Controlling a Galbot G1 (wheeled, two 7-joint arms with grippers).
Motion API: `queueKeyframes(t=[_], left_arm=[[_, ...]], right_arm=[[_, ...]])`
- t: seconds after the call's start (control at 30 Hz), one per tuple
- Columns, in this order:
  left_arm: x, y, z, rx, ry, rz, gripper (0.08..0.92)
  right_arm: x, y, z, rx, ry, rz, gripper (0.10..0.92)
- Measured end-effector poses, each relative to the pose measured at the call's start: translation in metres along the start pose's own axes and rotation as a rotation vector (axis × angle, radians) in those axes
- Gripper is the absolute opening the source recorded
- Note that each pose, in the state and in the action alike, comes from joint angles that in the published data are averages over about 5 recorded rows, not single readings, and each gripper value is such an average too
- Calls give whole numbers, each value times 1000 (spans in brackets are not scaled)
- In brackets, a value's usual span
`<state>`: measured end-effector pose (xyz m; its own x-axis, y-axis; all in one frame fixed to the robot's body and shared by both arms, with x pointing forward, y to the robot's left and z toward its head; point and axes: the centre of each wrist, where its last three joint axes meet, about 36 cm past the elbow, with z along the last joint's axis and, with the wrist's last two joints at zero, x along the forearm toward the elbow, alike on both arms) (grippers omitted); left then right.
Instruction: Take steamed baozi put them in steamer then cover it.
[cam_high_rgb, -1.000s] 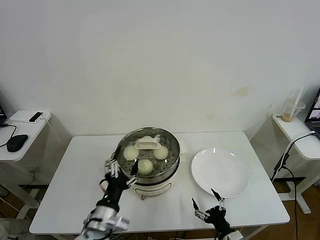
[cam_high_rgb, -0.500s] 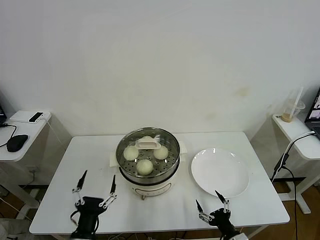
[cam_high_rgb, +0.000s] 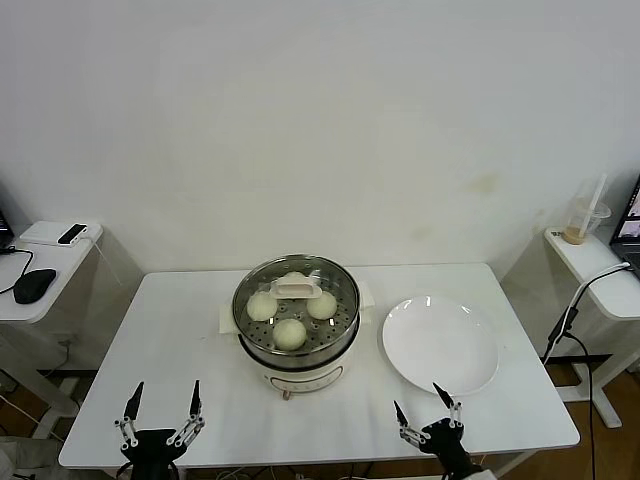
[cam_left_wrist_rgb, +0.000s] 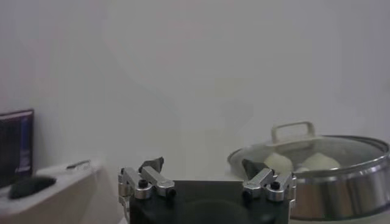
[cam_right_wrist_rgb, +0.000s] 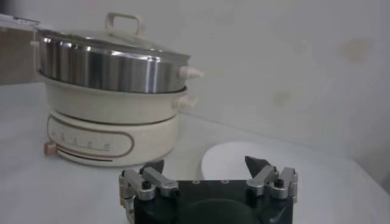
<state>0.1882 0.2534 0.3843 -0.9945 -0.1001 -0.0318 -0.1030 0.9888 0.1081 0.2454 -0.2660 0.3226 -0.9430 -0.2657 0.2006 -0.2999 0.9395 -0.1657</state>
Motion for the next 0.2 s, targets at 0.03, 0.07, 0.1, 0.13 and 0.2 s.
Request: queueKeyframes(t=[0.03, 0.07, 0.1, 0.13, 0.2], left_arm=[[0, 1, 1, 6, 5, -6, 823], [1, 2, 2, 11, 12, -11, 823], [1, 3, 3, 15, 18, -16, 823], [1, 3, 4, 18, 26, -21, 823], [1, 4, 4, 21, 34, -25, 823]], right_arm=[[0, 0, 0, -1, 0, 0, 823], [-1, 0, 0, -3, 0, 1, 823], [-1, 0, -1, -4, 0, 1, 823], [-1, 0, -2, -7, 0, 2, 823], [-1, 0, -2, -10, 0, 2, 823]])
